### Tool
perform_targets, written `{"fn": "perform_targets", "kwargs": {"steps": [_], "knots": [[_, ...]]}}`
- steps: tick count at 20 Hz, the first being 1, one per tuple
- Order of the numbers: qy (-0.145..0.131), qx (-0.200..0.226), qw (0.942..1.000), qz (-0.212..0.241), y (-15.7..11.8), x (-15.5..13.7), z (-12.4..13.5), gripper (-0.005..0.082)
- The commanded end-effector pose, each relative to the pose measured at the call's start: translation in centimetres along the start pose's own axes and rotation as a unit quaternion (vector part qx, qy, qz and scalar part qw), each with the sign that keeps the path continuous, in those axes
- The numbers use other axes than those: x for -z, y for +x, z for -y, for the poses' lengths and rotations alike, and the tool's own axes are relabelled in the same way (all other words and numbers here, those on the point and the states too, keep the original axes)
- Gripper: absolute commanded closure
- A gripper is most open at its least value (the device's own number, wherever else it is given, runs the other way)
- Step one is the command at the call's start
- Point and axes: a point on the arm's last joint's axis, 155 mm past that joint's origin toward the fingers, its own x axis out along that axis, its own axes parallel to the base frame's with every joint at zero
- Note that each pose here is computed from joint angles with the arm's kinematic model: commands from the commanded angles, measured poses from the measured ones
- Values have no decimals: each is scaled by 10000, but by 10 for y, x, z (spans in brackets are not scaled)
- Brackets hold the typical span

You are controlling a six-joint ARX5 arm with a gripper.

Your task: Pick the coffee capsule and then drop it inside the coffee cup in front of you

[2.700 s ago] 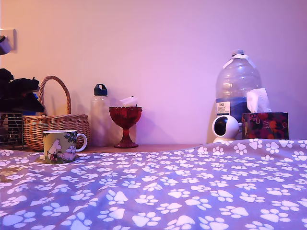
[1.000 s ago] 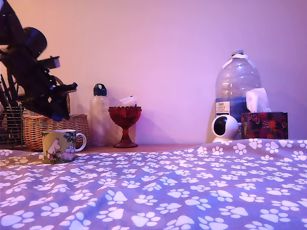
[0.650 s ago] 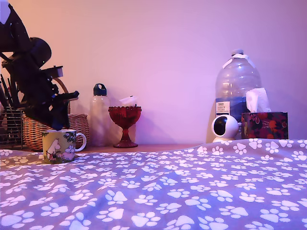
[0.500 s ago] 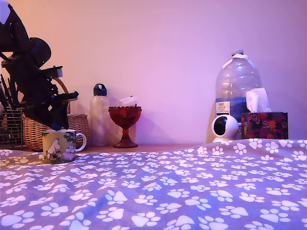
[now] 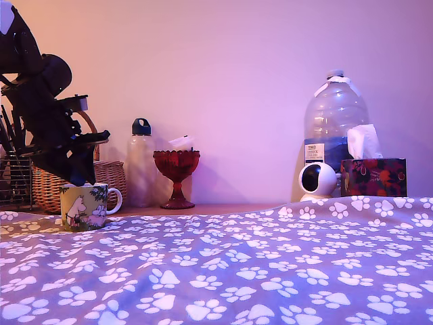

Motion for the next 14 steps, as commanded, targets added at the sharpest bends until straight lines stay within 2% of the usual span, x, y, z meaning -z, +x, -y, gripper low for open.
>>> {"fn": "perform_targets", "kwargs": {"steps": [1,8,9,10,12,13,14], "knots": [[37,17,9999,-104,10,6,-1,551],[33,16,9999,-128,10,7,-1,547],[30,14,9999,-120,10,7,-1,510],[77,13,9999,-99,10,6,-1,413],[93,4,9999,-101,7,3,-2,148],[110,9,9998,-137,5,3,-2,105],[187,12,9997,-163,3,2,-1,105]]}}
